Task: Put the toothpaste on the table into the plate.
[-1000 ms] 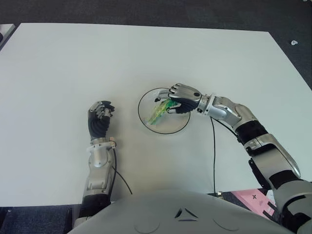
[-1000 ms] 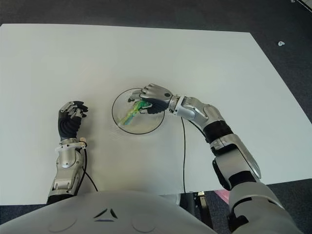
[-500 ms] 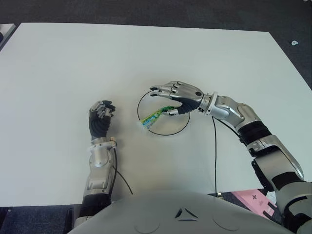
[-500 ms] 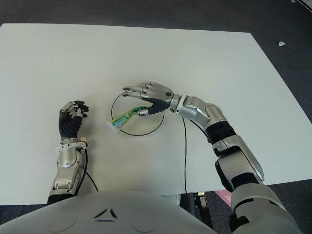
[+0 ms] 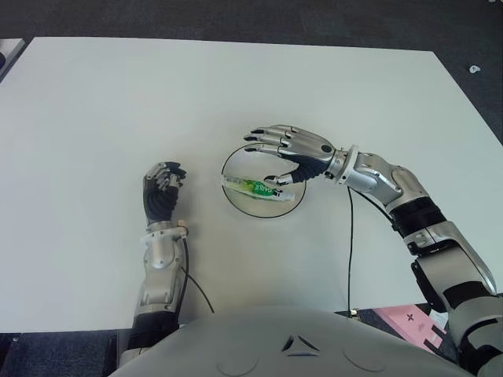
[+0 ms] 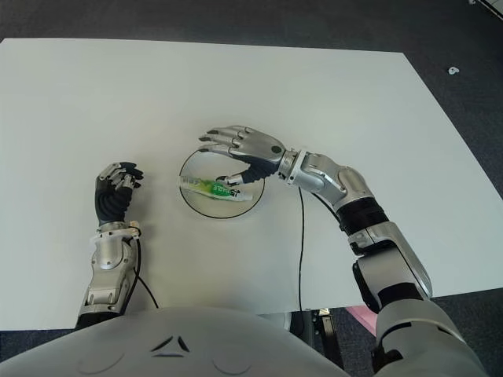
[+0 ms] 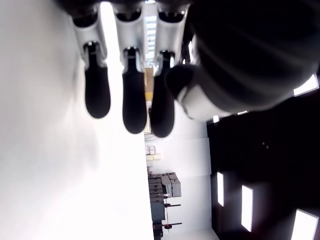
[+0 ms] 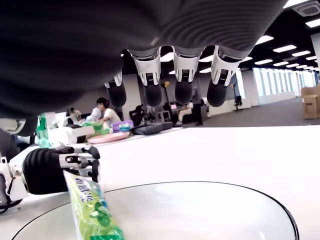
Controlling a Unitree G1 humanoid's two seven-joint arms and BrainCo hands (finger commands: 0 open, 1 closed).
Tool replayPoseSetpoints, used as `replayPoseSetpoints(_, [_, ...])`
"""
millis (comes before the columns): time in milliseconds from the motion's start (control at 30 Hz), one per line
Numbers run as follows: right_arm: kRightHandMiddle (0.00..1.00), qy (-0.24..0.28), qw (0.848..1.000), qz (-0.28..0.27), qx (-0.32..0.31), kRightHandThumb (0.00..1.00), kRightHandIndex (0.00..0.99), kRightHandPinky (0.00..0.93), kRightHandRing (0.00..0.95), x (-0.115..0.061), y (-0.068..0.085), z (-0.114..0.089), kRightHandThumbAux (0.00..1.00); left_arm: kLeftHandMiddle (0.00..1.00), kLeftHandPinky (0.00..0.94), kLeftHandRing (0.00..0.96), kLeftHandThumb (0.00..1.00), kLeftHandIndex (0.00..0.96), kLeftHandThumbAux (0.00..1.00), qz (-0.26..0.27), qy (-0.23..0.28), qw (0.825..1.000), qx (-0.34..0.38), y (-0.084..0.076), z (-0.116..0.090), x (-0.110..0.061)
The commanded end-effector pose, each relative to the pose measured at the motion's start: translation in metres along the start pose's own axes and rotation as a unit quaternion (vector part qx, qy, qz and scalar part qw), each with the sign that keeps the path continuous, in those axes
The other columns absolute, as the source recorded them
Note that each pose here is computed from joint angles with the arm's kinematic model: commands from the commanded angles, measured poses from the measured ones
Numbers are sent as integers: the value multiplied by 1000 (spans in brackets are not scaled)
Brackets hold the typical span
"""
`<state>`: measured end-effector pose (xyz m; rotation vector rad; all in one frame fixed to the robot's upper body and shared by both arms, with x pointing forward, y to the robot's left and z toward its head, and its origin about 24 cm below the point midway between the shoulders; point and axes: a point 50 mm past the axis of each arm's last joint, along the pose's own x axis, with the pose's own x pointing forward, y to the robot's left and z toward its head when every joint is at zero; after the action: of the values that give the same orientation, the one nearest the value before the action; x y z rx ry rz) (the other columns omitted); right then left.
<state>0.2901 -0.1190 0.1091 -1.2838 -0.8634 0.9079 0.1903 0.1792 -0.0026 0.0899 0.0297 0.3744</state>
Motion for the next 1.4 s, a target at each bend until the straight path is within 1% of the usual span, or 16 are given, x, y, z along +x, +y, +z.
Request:
replayPoseSetpoints(33, [0,15,1000,7,3,381,0,0,0,-8,0,-2,129,510,523,508,710,431,720,4,59,998,17,4,-19,-9])
replayPoseSetpoints(367, [0,26,999,2,20,375,0,0,0,-16,-4,-1,146,514,526,512,710,432,719,3,56,998,15,4,-19,-9])
replayPoseSetpoints(467, [0,30,998,-12,47,354,0,0,0,-18,-4,-1,156,514,527,513,711,432,719,3,55,998,14,4,-19,-9])
replayPoseSetpoints(567, [0,33,994,-37,102,333,0,0,0,-19,-2,0,167,514,529,513,711,432,720,4,54,998,14,4,-19,-9])
replayPoseSetpoints(633, [0,36,985,-58,157,304,0,0,0,-24,0,1,198,516,536,515,711,432,720,3,53,999,14,4,-19,-9])
replayPoseSetpoints(733, [0,35,981,-63,182,280,0,0,0,-26,0,2,231,517,542,517,711,432,720,3,52,999,14,4,-19,-9])
replayPoseSetpoints(767, [0,40,975,-70,207,277,0,0,0,-32,5,2,234,517,542,517,711,432,720,3,52,999,14,4,-19,-10])
replayPoseSetpoints(800, [0,52,966,-80,240,251,0,38,0,-41,15,0,271,519,539,519,711,432,720,3,52,999,13,5,-19,-10])
replayPoseSetpoints(833, [36,61,959,-88,262,219,5,107,49,-49,22,-1,332,518,536,519,711,432,720,3,52,999,12,5,-19,-10])
replayPoseSetpoints(867, [49,65,951,-111,283,207,7,131,67,-53,27,0,353,518,535,520,711,432,720,3,52,999,12,5,-19,-10])
replayPoseSetpoints(967, [181,54,931,-178,315,187,120,274,206,-50,24,2,555,517,535,519,711,432,720,5,54,998,13,5,-19,-10])
replayPoseSetpoints(1033, [284,46,920,-206,329,183,217,366,316,-47,22,3,709,517,535,519,711,432,720,5,54,998,13,5,-19,-10])
replayPoseSetpoints(1067, [303,45,908,-227,349,184,238,384,335,-46,23,5,739,516,533,518,711,432,720,5,53,998,13,5,-19,-10])
replayPoseSetpoints(1133, [383,44,887,-257,381,177,315,480,426,-46,26,7,858,516,533,517,711,433,720,4,52,999,12,5,-19,-10])
replayPoseSetpoints(1300, [486,59,853,-302,423,159,406,584,536,-55,37,6,969,518,529,516,711,433,719,2,51,999,11,5,-18,-9])
replayPoseSetpoints(1400, [534,54,819,-358,445,167,465,616,580,-54,38,7,989,518,537,518,712,433,720,0,50,999,13,5,-18,-9])
